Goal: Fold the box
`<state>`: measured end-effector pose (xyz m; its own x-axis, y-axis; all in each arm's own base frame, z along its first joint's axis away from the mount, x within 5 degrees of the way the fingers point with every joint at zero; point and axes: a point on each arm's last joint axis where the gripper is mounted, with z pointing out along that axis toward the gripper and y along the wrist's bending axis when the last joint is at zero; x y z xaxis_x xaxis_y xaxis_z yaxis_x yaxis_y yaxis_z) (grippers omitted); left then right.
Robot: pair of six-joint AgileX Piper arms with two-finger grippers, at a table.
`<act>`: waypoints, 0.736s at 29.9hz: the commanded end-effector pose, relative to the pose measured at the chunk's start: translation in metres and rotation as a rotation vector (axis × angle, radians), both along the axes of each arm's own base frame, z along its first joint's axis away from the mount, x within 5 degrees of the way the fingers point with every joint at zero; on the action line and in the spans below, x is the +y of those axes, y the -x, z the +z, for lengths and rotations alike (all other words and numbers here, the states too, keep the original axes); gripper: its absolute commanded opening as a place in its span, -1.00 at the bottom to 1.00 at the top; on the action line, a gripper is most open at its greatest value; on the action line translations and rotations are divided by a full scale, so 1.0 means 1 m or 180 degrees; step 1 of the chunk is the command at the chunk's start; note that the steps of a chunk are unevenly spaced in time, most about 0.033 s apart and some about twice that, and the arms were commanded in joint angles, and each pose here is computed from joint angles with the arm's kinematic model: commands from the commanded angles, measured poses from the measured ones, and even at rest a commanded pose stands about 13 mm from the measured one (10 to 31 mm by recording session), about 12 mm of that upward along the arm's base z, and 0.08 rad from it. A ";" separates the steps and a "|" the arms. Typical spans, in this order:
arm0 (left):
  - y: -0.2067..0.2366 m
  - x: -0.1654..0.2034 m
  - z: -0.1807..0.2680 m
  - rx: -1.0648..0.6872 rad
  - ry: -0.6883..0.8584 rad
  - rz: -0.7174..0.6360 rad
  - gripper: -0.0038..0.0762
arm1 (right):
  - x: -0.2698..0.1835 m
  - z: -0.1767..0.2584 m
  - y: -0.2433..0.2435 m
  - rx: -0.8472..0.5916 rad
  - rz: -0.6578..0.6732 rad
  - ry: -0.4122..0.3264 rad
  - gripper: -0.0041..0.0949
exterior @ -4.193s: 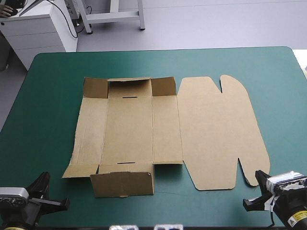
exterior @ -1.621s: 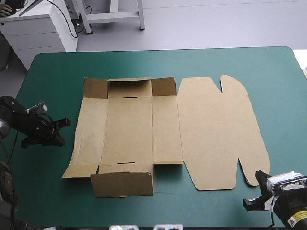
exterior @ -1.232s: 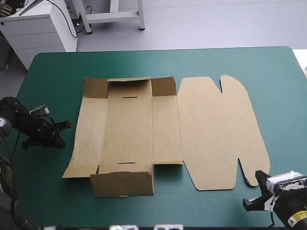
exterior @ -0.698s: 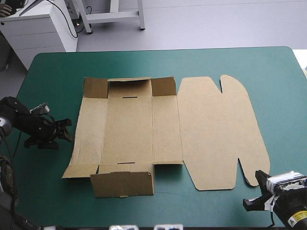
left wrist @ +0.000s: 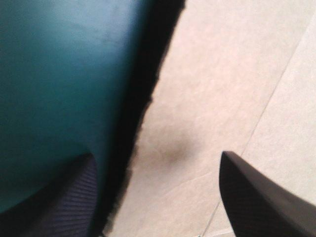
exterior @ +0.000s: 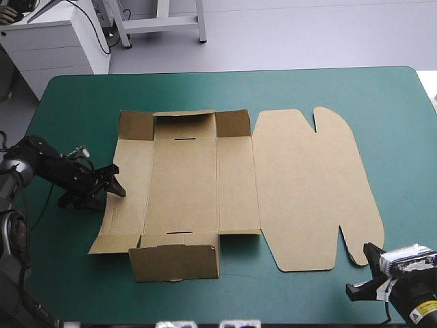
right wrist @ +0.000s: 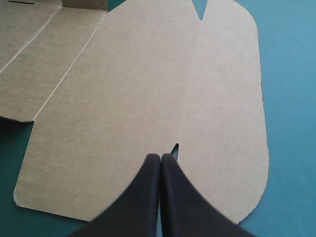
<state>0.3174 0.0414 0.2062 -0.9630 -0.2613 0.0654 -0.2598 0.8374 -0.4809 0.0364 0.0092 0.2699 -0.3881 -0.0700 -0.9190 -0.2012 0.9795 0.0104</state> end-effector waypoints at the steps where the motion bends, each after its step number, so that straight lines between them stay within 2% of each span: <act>1: -0.004 -0.023 0.002 -0.0017 0.0233 -0.0090 0.35 | 0.000 0.013 -0.003 -0.0248 -0.0023 -0.0023 -0.96; 12: -0.005 -0.054 0.002 0.0127 0.0578 -0.0277 0.33 | 0.000 0.013 -0.003 -0.0248 -0.0023 -0.0023 -0.96; 17: -0.007 -0.063 0.011 -0.0008 0.1027 -0.0314 0.33 | 0.000 0.013 -0.003 -0.0248 -0.0023 -0.0023 -0.96; 22: -0.008 -0.065 0.013 -0.0149 0.1114 -0.0396 0.32 | 0.000 0.013 -0.003 -0.0248 -0.0023 -0.0023 -0.96</act>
<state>0.3309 -0.0146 0.1987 -0.9816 -0.1675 0.0920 -0.1843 0.7021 -0.6878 0.0365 0.0090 0.2699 -0.3878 -0.0717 -0.9190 -0.2004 0.9797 0.0081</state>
